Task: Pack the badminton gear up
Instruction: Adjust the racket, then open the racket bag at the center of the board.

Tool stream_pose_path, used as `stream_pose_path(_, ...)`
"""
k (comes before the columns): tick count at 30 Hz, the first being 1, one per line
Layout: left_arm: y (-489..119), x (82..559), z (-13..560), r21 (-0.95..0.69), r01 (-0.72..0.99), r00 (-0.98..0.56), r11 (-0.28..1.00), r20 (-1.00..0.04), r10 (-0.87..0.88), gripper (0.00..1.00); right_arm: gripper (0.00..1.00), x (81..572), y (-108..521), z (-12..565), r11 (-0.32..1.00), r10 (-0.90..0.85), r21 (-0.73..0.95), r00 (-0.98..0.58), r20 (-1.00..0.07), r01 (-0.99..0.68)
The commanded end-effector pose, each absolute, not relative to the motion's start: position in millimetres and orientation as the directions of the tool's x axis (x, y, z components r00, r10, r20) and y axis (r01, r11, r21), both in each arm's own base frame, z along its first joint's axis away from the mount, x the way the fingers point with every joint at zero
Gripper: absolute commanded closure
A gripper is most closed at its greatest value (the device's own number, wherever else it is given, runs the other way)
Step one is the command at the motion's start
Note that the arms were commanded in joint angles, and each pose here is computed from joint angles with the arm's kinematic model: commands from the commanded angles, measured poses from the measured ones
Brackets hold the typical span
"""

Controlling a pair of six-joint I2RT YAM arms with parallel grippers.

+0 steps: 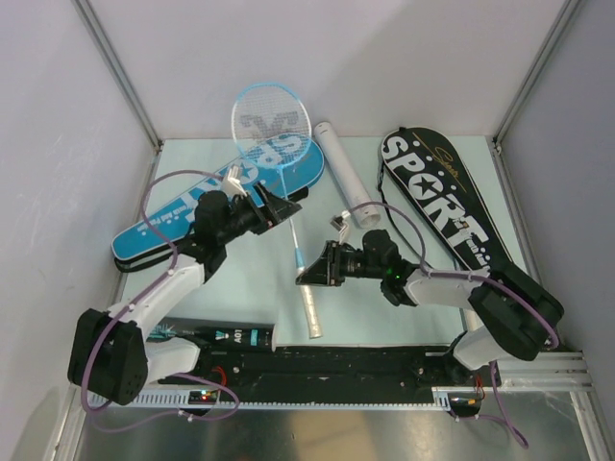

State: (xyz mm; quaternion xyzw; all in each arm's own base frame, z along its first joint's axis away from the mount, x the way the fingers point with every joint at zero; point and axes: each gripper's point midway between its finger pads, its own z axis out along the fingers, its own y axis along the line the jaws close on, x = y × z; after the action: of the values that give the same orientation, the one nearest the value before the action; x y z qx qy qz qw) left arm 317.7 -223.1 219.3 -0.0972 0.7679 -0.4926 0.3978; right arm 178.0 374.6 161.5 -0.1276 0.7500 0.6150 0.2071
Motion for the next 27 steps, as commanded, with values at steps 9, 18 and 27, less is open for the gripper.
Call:
stream_pose_path(9,-157,325,208,-0.234,0.381,-0.545,0.894,-0.838,0.014,0.12,1.00,223,309,231,0.266,0.275,0.822,-0.778,-0.565,-0.503)
stream_pose_path(18,-98,398,162,0.378,0.514,-0.480,0.770,-0.617,0.624,0.21,1.00,208,263,234,0.445,0.280,0.740,-0.706,-0.651,-0.505)
stream_pose_path(27,-76,449,91,0.350,0.624,-0.521,0.699,-0.481,0.705,0.25,1.00,194,216,267,0.551,0.358,0.641,-0.543,-0.760,-0.535)
